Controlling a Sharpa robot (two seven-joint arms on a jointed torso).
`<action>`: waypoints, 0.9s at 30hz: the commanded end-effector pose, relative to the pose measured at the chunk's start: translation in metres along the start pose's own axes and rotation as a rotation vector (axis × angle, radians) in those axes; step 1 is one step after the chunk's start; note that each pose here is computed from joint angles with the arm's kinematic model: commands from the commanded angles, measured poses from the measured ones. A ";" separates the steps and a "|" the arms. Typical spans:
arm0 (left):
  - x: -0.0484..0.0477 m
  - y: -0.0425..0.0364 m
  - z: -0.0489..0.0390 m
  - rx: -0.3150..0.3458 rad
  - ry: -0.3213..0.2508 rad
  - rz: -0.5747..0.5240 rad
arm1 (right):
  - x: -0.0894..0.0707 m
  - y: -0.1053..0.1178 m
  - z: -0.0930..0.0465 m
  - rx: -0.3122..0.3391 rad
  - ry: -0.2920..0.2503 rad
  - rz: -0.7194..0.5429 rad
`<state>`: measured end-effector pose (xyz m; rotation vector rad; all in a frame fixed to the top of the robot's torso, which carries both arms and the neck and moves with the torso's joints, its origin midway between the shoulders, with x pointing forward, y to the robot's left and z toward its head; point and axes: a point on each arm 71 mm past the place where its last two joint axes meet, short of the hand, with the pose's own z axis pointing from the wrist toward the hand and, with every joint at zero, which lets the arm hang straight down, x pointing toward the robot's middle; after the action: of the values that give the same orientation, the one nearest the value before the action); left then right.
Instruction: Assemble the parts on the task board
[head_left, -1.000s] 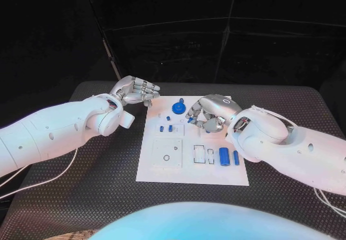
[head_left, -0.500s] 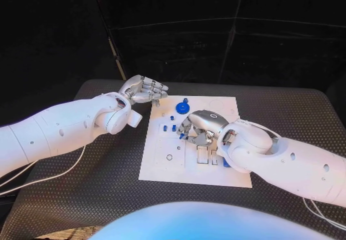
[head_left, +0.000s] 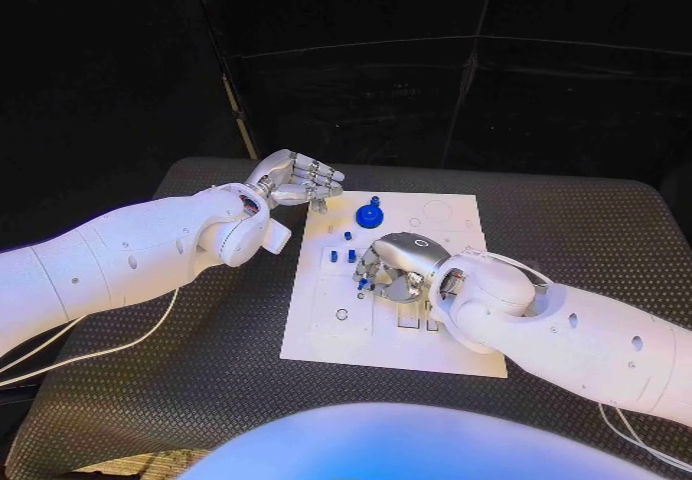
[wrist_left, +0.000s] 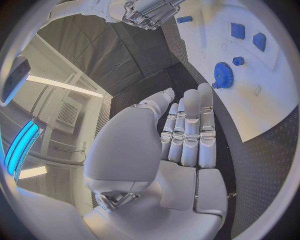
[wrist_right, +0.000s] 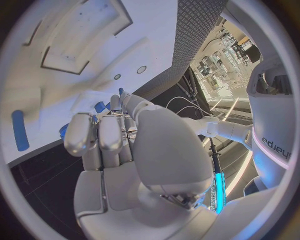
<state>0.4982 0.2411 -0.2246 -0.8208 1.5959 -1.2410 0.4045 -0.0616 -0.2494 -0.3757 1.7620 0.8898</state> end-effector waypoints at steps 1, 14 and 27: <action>0.0014 -0.0020 0.0009 0.010 0.011 -0.009 | 0.002 0.002 0.001 -0.011 0.016 -0.021; 0.0022 -0.0013 0.0019 0.005 0.018 -0.011 | 0.009 0.001 0.002 -0.004 0.049 -0.033; 0.0025 -0.0011 0.0023 0.005 0.020 -0.011 | 0.012 -0.001 0.004 0.003 0.056 -0.046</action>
<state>0.4992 0.2393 -0.2257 -0.8198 1.6052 -1.2478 0.4037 -0.0588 -0.2615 -0.4221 1.7985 0.8569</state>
